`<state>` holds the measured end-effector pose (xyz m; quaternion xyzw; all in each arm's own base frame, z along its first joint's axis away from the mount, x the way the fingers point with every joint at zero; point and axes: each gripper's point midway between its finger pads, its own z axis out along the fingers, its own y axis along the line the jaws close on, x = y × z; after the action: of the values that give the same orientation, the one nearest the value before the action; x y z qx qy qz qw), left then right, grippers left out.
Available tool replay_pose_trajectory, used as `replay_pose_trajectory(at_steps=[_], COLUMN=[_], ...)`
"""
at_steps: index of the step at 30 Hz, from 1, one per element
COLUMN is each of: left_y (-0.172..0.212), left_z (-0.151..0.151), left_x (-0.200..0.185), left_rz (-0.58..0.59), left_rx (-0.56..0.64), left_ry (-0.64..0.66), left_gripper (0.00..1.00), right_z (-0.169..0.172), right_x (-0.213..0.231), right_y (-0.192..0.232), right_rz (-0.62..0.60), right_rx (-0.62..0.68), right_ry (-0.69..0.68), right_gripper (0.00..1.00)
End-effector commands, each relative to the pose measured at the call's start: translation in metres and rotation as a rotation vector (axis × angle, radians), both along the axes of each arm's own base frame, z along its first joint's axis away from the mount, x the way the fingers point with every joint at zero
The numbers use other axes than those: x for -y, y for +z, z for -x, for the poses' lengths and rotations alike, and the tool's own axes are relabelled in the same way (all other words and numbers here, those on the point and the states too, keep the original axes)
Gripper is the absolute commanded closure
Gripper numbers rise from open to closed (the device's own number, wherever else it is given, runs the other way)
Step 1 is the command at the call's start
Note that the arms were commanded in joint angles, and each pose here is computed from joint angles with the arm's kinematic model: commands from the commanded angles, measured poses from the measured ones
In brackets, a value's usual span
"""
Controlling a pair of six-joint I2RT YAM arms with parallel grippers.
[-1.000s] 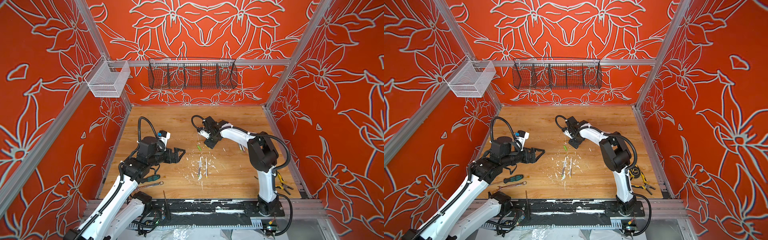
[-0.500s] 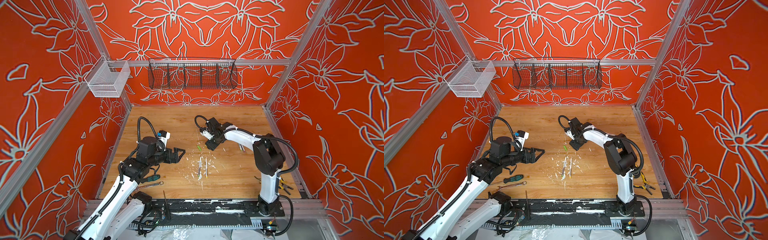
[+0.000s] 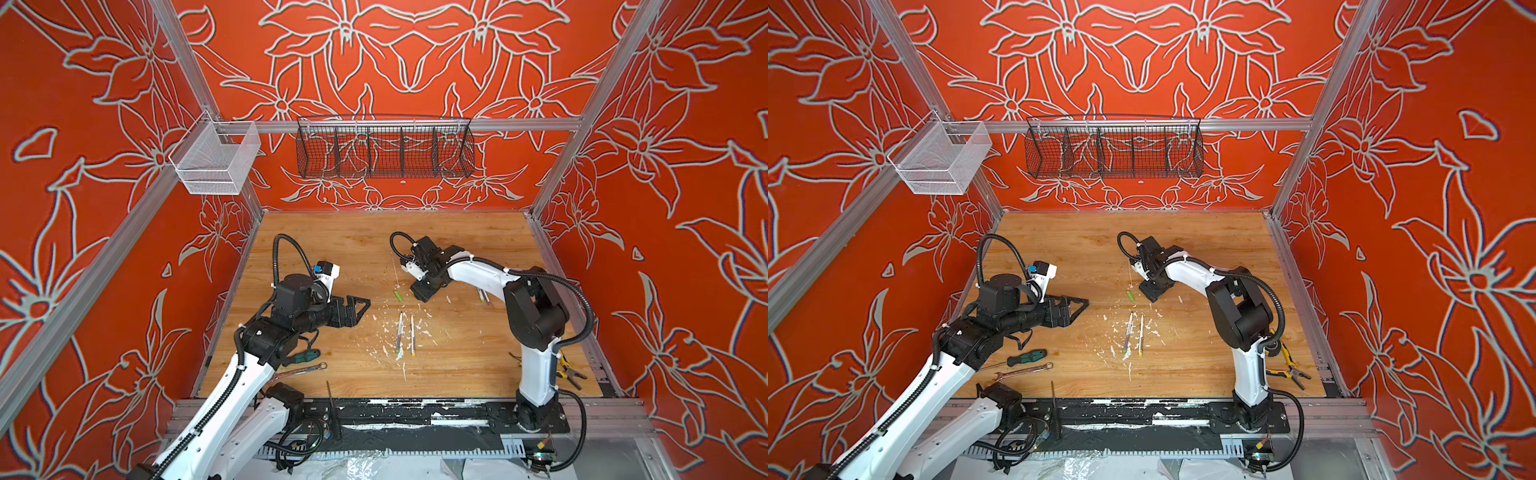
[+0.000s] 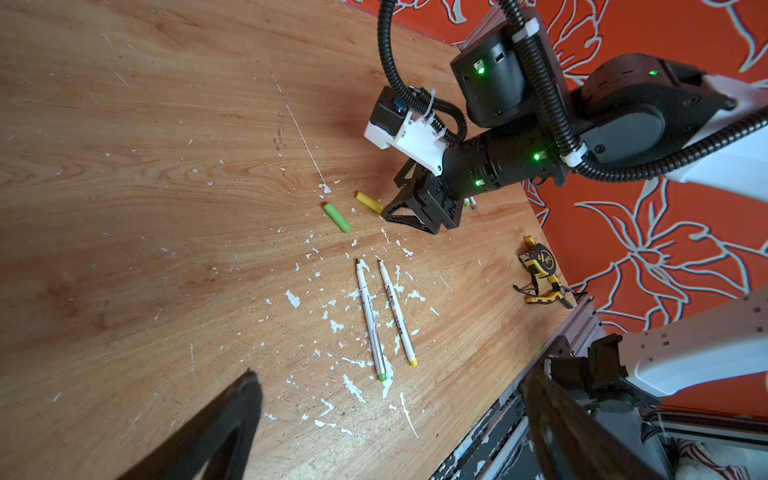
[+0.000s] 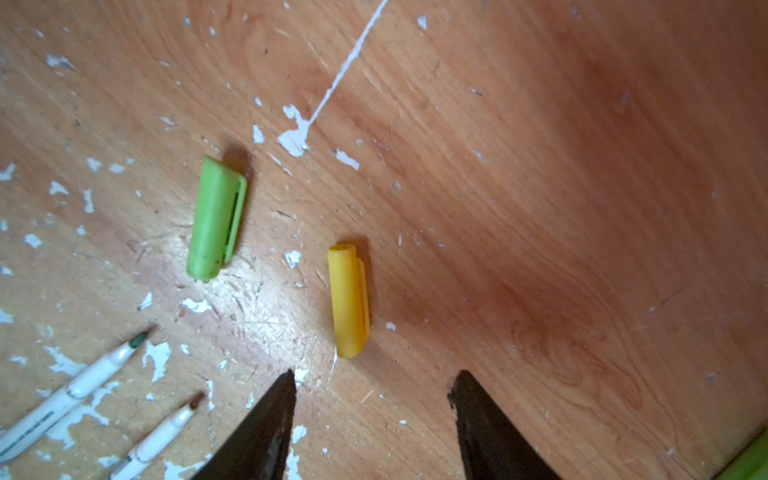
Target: Insert the pens into the pen caps
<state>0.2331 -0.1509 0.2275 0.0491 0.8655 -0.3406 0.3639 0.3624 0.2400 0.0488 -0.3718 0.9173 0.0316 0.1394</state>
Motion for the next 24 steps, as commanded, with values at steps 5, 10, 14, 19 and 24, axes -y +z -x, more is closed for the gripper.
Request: replay_pose_trajectory(at_steps=[5, 10, 14, 19, 24], left_y=[0.013, 0.013, 0.013, 0.013, 0.013], left_z=[0.001, 0.002, 0.003, 0.003, 0.003], left_x=[0.000, -0.001, -0.002, -0.002, -0.002], left_rz=[0.005, 0.004, 0.001, 0.004, 0.000], left_rx=[0.039, 0.040, 0.043, 0.040, 0.040], left_ry=[-0.010, -0.008, -0.005, -0.005, -0.003], left_gripper=[0.03, 0.03, 0.03, 0.03, 0.03], right_z=[0.000, 0.001, -0.001, -0.007, -0.014], right_x=[0.003, 0.007, 0.009, 0.015, 0.025], right_y=[-0.013, -0.021, -0.023, -0.026, -0.031], right_rz=[0.018, 0.043, 0.052, 0.080, 0.103], right_rx=[-0.014, -0.030, -0.024, -0.006, -0.002], right_ry=[-0.036, -0.043, -0.053, -0.083, -0.119], right_gripper=[0.37, 0.37, 0.37, 0.37, 0.37])
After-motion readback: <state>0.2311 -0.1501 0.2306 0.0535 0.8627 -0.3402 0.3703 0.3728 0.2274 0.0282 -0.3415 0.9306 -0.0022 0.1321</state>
